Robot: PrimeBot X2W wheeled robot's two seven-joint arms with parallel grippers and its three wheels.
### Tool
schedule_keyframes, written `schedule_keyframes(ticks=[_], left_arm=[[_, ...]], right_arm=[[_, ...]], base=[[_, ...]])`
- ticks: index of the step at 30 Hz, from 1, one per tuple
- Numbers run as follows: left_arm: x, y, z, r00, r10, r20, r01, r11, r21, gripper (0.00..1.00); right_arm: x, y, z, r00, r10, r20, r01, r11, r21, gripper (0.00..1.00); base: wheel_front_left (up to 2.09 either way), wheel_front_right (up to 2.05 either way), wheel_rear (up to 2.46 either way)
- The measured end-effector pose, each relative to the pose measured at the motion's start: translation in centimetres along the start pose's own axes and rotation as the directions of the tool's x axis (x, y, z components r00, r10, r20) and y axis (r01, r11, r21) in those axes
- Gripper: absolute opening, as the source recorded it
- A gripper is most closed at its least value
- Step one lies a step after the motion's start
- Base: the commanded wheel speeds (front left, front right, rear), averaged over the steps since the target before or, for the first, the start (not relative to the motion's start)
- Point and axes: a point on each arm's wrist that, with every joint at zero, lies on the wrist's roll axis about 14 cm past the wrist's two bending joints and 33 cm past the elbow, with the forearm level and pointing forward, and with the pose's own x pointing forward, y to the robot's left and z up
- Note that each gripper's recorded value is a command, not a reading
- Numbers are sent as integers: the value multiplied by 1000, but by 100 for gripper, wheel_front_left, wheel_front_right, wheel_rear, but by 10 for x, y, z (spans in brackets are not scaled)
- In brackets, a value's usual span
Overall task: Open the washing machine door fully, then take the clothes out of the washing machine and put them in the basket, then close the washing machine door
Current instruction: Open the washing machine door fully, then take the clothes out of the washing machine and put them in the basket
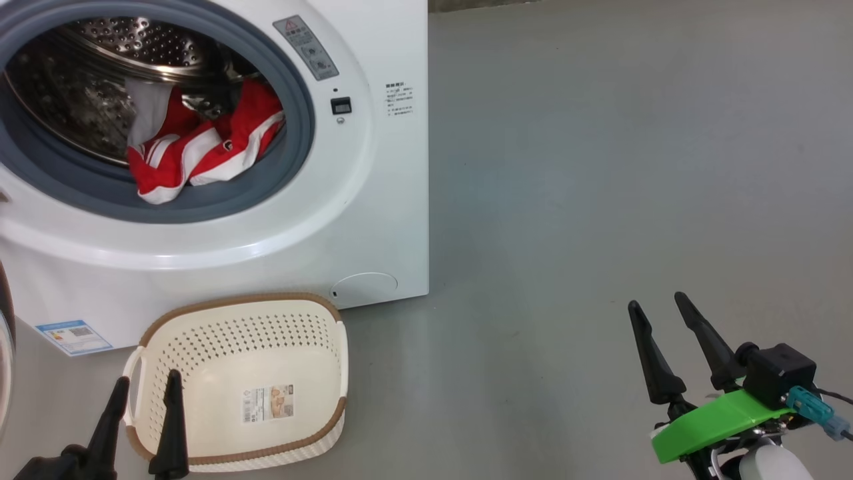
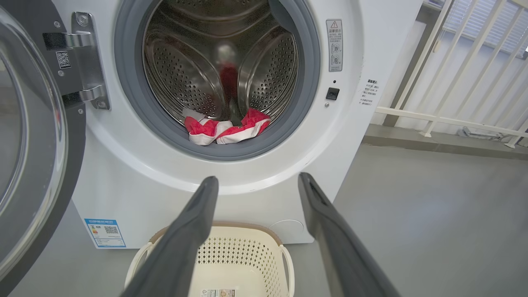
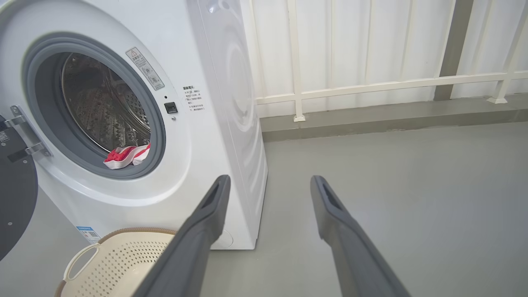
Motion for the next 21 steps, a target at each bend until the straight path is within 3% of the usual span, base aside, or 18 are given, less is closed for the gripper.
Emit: schedule_keyframes(ticks=[21], left_arm=[[-4,-2,2,1000,-6,4,6,1000,1,100]], right_arm=[[-2,0,0,1000,0,1,0,1000,1,100]], base=[[0,0,0]])
